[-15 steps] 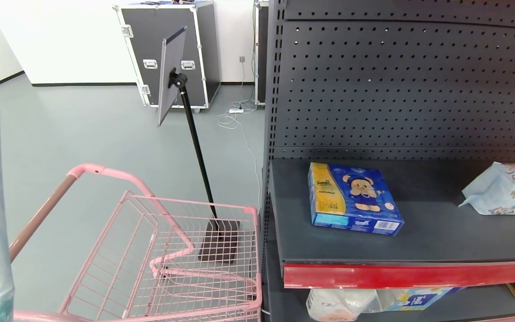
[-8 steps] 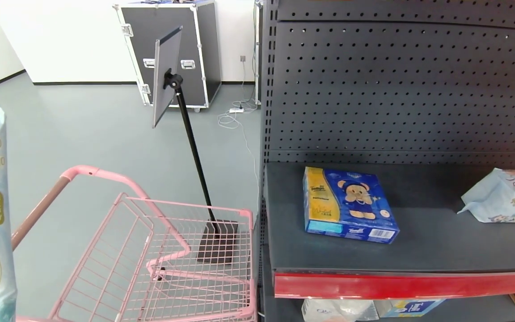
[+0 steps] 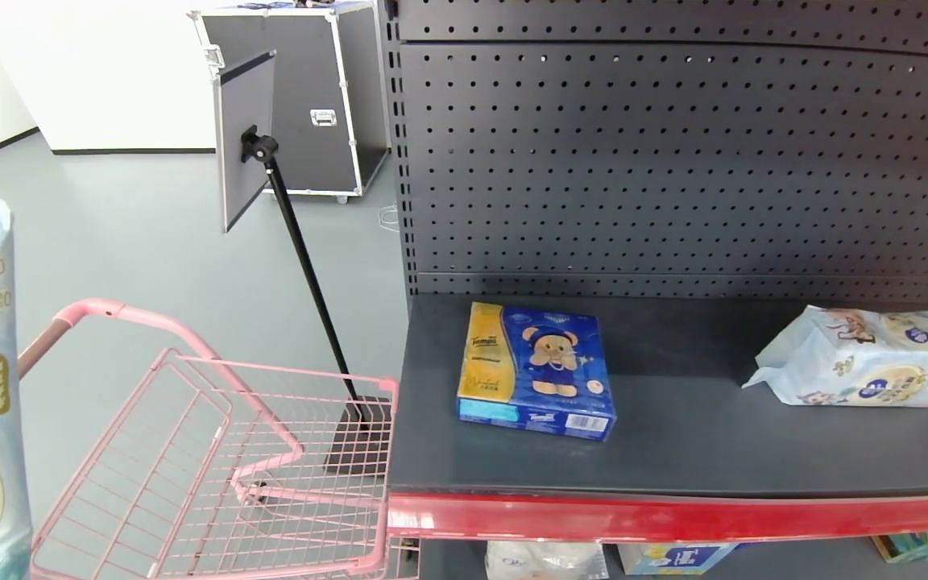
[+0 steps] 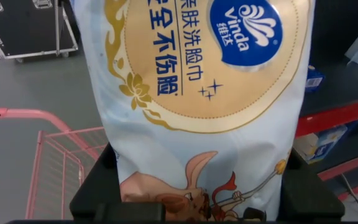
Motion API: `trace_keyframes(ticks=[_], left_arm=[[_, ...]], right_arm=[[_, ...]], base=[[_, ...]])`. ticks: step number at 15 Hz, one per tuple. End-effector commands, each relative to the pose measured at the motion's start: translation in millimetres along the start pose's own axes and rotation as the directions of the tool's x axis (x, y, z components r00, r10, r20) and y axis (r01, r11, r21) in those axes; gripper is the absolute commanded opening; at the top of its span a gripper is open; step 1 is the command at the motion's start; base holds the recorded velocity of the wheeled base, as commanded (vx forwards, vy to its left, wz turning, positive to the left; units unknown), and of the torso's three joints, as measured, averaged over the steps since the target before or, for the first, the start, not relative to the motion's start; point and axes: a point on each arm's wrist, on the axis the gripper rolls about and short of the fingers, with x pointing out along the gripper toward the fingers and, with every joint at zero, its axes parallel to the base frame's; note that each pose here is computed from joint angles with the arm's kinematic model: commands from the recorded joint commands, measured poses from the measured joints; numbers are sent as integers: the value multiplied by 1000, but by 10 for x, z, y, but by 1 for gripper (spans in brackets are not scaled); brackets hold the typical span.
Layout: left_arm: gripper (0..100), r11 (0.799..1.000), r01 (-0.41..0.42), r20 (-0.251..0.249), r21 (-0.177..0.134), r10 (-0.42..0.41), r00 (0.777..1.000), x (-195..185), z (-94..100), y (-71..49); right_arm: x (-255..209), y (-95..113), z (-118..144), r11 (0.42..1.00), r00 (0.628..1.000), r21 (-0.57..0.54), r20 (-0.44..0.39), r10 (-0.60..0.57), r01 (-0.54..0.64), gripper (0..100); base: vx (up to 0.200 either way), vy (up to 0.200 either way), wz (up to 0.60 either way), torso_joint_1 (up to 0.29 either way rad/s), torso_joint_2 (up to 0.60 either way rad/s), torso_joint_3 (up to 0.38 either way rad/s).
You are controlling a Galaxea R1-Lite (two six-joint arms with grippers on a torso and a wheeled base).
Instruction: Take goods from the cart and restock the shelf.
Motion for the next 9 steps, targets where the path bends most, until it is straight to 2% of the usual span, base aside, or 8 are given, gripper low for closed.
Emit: trace_keyframes(ticks=[1, 9], left_arm=[[0, 1000, 0, -2, 6, 0, 1000, 5, -2, 1], [0, 1000, 6, -17, 5, -6, 1000, 20, -32, 3]], right_arm=[[0, 0, 0, 1000, 1000, -1, 0, 1, -1, 100], [0, 0, 0, 1000, 1000, -1, 0, 1, -1, 100]], base=[[0, -200, 0, 2, 2, 12], [0, -200, 0, 0, 2, 2]])
